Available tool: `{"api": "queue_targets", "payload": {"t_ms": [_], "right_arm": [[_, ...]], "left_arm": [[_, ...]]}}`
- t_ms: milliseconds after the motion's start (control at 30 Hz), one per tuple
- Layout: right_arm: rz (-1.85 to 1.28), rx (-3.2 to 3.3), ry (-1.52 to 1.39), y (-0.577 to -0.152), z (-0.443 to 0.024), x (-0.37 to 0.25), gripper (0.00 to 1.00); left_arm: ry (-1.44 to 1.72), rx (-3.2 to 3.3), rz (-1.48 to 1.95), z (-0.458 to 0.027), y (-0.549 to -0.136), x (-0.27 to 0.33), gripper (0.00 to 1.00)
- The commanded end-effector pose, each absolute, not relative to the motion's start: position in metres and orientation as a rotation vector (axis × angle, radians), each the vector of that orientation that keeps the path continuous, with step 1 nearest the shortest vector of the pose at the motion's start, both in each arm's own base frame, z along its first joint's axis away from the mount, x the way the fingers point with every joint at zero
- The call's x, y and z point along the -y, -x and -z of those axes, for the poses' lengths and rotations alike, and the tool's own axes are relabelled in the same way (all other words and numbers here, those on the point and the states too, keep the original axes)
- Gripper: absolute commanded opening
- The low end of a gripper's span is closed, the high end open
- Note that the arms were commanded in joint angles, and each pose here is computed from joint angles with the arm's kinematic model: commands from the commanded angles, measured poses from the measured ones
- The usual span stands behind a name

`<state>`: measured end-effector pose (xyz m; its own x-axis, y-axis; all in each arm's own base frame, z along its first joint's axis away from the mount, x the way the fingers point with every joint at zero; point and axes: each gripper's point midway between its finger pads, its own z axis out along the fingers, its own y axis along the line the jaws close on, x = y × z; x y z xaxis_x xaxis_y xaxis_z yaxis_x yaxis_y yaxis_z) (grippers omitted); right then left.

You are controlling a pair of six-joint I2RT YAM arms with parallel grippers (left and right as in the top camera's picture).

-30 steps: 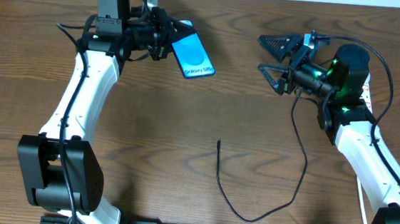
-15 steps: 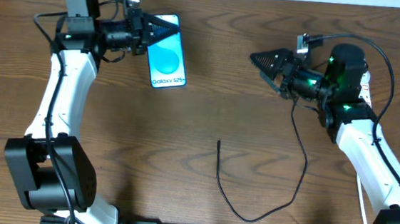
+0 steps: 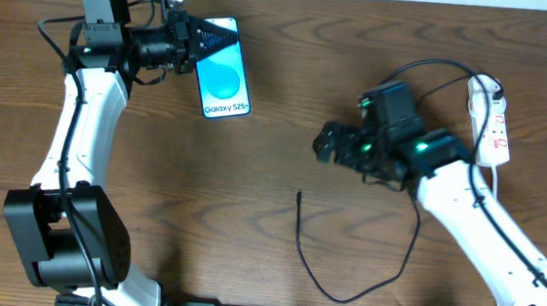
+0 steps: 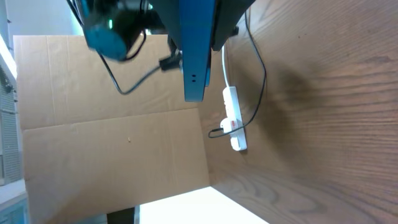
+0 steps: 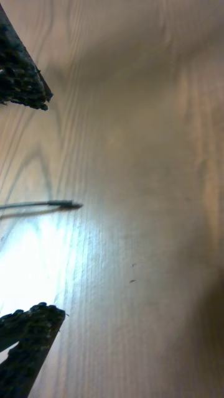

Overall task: Plug charger to phone and switch on socket
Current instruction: 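Move the right gripper down over the black cable's plug end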

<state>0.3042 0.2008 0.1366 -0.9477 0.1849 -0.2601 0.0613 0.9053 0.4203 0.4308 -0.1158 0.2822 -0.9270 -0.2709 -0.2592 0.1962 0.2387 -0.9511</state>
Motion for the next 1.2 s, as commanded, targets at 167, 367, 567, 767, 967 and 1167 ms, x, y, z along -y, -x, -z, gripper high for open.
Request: {"api": "queue_targets", "payload": {"t_ms": [167, 367, 567, 767, 967, 1167], "right_arm": [[-0.350, -2.845, -0.103, -0.280, -0.102, -0.224, 0.99], [-0.269, -2.941, -0.024, -0.268, -0.060, -0.240, 0.99], [-0.186, -3.020, 0.059, -0.250, -0.027, -0.251, 0.99], [-0.147, -3.048, 0.113, -0.238, -0.014, -0.257, 0.91], [-0.124, -3.067, 0.098, -0.235, -0.007, -0.257, 0.72], [-0.101, -3.083, 0.097, -0.234, 0.001, -0.255, 0.61]], "left_arm": [[0.047, -2.133, 1.740, -0.286, -0.430, 0.114, 0.07], [0.034, -2.135, 1.734, -0.281, -0.428, 0.115, 0.08], [0.036, -2.136, 1.735, -0.280, -0.428, 0.115, 0.08], [0.036, -2.136, 1.735, -0.280, -0.428, 0.115, 0.07], [0.036, -2.136, 1.735, -0.280, -0.428, 0.115, 0.08], [0.036, -2.136, 1.735, -0.280, -0.428, 0.115, 0.07]]}}
